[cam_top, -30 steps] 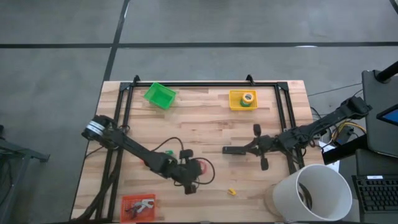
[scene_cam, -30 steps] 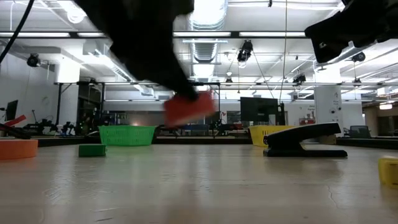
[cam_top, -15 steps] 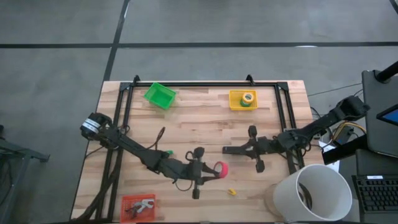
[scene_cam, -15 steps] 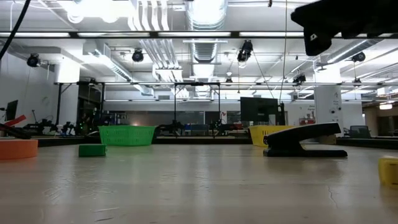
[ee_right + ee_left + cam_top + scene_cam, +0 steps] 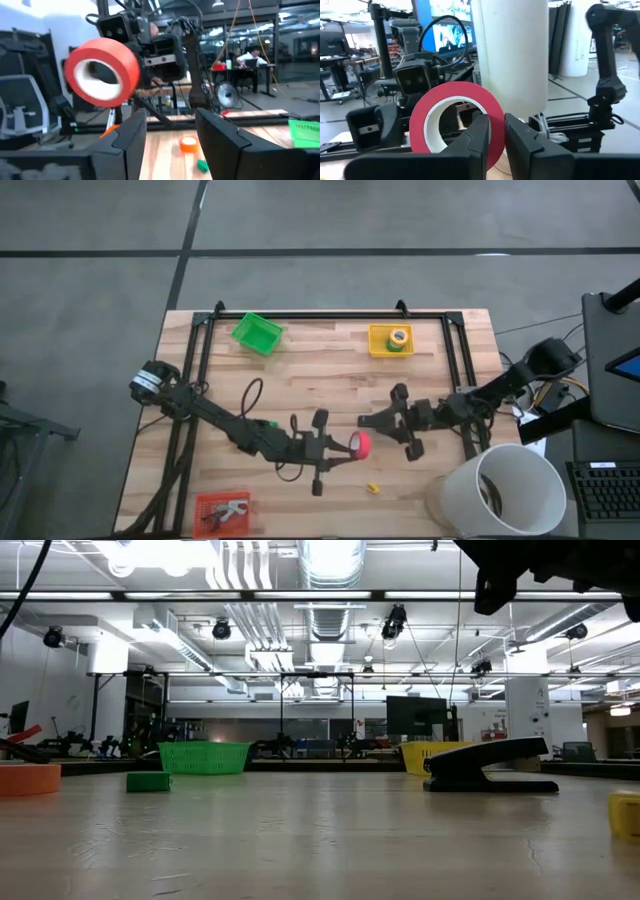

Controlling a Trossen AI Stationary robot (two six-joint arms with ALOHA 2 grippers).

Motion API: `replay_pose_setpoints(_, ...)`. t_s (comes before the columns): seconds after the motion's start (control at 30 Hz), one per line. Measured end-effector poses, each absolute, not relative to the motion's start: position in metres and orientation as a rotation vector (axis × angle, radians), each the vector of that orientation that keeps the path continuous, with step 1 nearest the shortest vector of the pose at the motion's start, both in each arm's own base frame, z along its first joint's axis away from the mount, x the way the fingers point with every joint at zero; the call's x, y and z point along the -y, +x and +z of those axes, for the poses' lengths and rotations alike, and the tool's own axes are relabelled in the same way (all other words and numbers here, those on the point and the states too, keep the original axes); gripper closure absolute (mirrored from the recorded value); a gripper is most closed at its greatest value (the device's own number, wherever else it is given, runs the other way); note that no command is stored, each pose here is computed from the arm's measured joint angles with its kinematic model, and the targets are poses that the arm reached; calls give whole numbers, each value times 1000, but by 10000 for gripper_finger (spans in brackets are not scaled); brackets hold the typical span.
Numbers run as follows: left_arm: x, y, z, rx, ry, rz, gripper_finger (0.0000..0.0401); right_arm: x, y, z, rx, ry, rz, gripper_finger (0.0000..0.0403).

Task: Pick and place Stapler, Stapler remover, tape
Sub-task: Put the red tape into the yellow bin

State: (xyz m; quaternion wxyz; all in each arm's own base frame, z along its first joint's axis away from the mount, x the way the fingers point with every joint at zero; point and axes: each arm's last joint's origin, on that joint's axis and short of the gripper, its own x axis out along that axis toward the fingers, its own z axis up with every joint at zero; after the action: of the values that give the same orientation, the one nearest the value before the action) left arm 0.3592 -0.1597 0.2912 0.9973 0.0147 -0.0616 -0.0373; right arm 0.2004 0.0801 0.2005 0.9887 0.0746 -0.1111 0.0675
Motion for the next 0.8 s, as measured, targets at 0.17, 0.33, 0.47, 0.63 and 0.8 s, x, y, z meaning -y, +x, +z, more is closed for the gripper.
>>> replay_pose_setpoints(0.17, 158, 360, 291, 124, 30, -70, 359, -87, 210, 203, 260, 144, 182, 233)
replay_pose_setpoints(0.33, 156, 360, 291, 128, 27, -66, 351, -96, 225, 205, 256, 129, 188, 241)
replay_pose_setpoints(0.47, 156, 360, 291, 126, 27, -66, 356, -100, 232, 204, 249, 110, 184, 248)
replay_pose_setpoints(0.63, 157, 360, 289, 111, 26, -68, 354, -101, 234, 205, 254, 112, 183, 252)
replay_pose_setpoints(0.8, 156, 360, 289, 109, 26, -67, 354, -101, 233, 209, 267, 135, 202, 248)
